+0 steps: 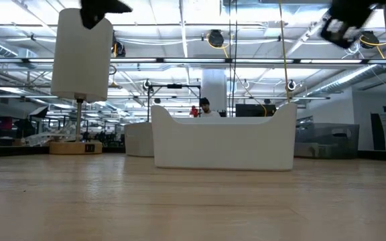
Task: Pick and place Stapler, Stapler remover, tape
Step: Put the dark blue tape into the gray bin
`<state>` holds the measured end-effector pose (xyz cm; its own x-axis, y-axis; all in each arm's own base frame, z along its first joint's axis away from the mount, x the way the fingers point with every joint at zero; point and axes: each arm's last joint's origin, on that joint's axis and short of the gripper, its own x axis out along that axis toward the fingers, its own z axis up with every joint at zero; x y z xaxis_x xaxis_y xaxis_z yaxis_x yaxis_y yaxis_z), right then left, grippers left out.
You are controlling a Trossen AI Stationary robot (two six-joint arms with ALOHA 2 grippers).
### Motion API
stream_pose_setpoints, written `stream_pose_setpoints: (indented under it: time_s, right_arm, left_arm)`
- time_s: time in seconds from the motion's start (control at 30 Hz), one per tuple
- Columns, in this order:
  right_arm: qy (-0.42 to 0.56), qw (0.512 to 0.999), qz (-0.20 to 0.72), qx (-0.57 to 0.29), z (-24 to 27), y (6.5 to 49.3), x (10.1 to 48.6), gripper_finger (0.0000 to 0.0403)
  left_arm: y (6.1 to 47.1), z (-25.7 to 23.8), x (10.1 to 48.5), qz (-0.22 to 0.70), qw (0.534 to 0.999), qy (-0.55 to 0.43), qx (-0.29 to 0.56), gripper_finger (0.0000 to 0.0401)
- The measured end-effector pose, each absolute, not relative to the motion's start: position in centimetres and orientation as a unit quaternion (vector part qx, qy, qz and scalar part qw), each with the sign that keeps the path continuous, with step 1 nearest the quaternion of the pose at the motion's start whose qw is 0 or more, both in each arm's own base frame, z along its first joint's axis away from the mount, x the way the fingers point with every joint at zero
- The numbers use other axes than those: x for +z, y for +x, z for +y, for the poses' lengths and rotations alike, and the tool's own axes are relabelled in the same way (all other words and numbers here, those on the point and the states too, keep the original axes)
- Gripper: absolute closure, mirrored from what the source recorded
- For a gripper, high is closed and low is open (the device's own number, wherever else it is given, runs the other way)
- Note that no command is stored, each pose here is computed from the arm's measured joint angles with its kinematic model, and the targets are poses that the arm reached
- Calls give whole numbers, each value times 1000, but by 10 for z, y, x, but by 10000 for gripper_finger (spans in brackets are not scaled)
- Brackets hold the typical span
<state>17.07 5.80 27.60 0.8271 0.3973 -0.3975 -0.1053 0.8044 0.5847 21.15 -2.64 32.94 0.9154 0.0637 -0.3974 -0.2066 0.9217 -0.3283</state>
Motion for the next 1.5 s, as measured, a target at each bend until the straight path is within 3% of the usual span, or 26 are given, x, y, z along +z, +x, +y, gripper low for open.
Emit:
stream_pose_setpoints:
  time_s: [0.3, 0.47, 0.67, 0.97, 1.5]
  right_arm:
    - [372, 742, 553, 66, 100, 143, 280, 264]
    - [408, 633, 656, 54, 130, 141, 265, 264]
    - [423, 554, 716, -40, 158, 135, 245, 264]
    - [432, 497, 743, -124, 194, 122, 224, 264]
    - [383, 495, 760, -174, 217, 126, 186, 264]
  left_arm:
    - [169, -28, 307, 134, 970, -198, 41, 219]
    - [160, -26, 309, 116, 977, -171, 42, 219]
    - [157, -21, 312, 108, 982, -149, 49, 219]
    - [158, -17, 312, 107, 981, -147, 63, 219]
    - [158, -17, 311, 108, 981, -152, 61, 219]
